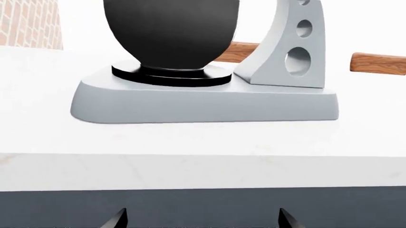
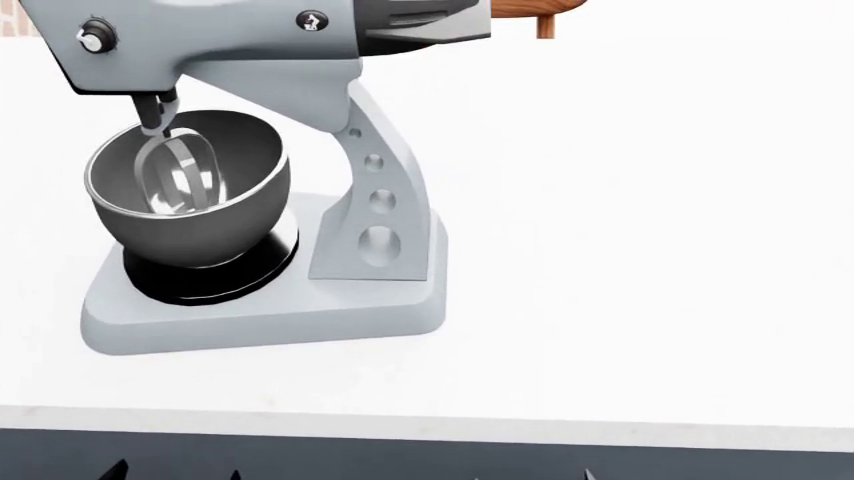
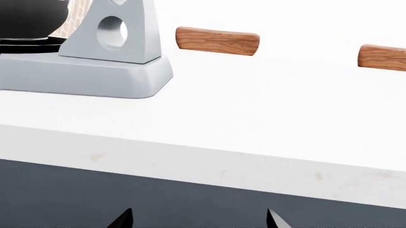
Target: Open the stand mixer head.
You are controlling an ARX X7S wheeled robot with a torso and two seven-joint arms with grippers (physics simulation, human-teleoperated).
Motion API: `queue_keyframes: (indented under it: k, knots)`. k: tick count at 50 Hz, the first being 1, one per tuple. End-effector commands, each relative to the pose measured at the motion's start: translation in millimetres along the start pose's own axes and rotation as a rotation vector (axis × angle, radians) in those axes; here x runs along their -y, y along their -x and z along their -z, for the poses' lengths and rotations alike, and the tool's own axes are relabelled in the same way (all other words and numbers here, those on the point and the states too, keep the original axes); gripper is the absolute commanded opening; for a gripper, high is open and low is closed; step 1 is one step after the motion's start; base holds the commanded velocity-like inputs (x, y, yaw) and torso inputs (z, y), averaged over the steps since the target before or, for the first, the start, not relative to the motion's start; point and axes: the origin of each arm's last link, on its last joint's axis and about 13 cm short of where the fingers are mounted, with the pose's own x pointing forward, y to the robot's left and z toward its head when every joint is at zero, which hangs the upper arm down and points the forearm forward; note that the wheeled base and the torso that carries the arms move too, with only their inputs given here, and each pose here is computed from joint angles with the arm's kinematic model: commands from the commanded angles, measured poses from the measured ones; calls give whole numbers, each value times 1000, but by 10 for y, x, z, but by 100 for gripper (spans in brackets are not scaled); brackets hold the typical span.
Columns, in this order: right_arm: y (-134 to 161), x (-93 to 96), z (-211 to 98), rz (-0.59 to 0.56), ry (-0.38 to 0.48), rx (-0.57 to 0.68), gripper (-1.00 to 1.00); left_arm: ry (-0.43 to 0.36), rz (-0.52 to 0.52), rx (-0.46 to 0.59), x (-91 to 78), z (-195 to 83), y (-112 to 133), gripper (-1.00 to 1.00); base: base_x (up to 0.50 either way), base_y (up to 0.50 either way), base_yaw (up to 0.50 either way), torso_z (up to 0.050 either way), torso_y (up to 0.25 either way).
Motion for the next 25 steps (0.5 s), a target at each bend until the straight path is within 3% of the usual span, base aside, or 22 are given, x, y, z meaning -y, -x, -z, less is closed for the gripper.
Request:
queue_keyframes:
  k: [1, 15, 19, 21, 25]
  knots:
    - [-6, -3, 11, 6, 11, -10, 100, -5, -6, -5, 1, 8, -2, 100, 0, 0, 0, 0, 0]
    - [-15, 4, 0, 17, 5, -12, 100, -6, -11, -3, 39, -50, 31, 100, 0, 0, 0, 0, 0]
    - [-15, 4, 3, 16, 7, -13, 100, 12, -24, -17, 86, -319, 70, 100, 0, 0, 0, 0, 0]
    - [-16, 12, 6, 21, 14, -13, 100, -30, -25, 20, 100, -574, 99, 100, 0, 0, 0, 0, 0]
    - [-7, 6, 5, 16, 15, -11, 100, -32, -39, 94, 113, -1107, 133, 100, 0, 0, 0, 0, 0]
